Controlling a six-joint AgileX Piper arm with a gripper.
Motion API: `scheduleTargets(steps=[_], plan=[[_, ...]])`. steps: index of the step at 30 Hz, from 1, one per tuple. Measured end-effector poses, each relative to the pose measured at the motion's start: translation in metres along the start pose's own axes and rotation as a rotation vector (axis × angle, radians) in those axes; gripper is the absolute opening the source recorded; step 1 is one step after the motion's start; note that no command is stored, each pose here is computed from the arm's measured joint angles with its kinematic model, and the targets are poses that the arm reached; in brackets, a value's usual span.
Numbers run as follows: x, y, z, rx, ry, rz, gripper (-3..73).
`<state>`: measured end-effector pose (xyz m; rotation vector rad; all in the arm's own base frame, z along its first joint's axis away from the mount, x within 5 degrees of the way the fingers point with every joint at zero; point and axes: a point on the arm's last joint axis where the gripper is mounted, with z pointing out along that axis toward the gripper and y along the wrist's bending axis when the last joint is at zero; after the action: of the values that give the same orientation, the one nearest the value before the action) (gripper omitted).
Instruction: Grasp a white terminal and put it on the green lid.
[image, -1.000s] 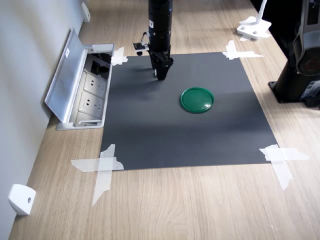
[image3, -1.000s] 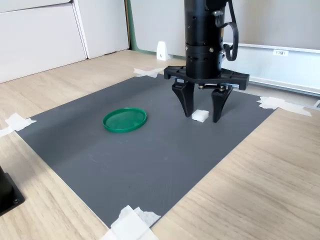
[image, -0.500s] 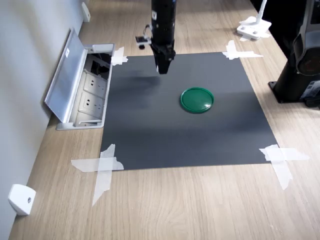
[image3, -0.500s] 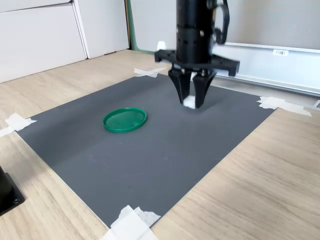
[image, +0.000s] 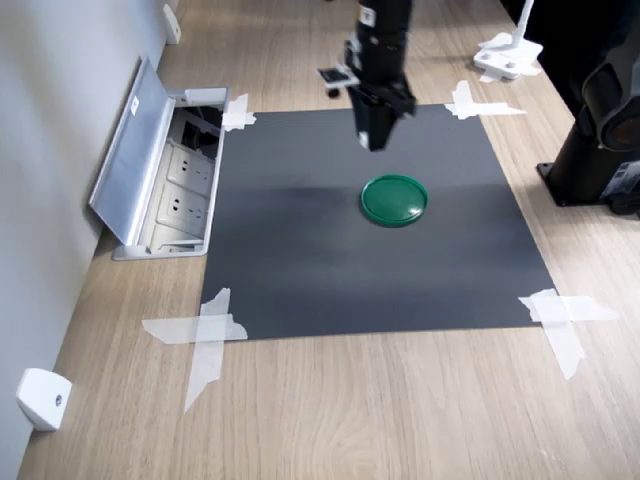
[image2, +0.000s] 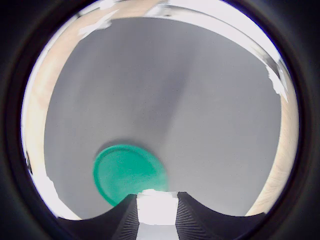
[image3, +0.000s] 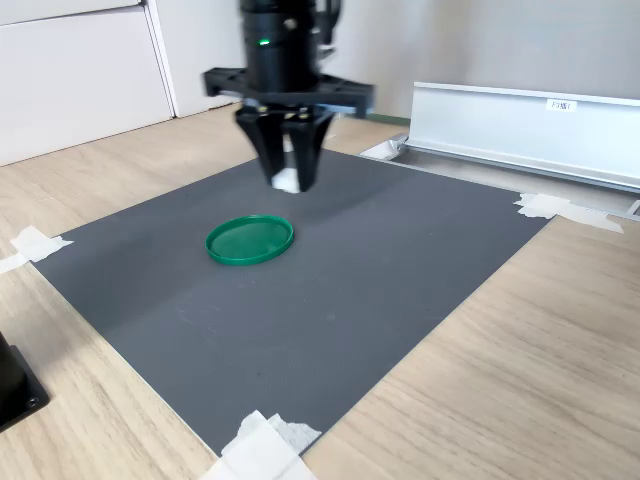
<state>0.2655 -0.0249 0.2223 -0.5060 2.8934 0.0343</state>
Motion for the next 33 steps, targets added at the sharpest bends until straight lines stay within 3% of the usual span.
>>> scheduleTargets(steps=[7, 22, 33], plan=[[0.007, 0.029, 0.021, -0.016, 0.000, -0.074, 27.2], [0.006, 0.027, 0.026, 0.014, -0.005, -0.088, 29.1], [0.002, 0.025, 0.026, 0.041, -0.052, -0.095, 67.5]])
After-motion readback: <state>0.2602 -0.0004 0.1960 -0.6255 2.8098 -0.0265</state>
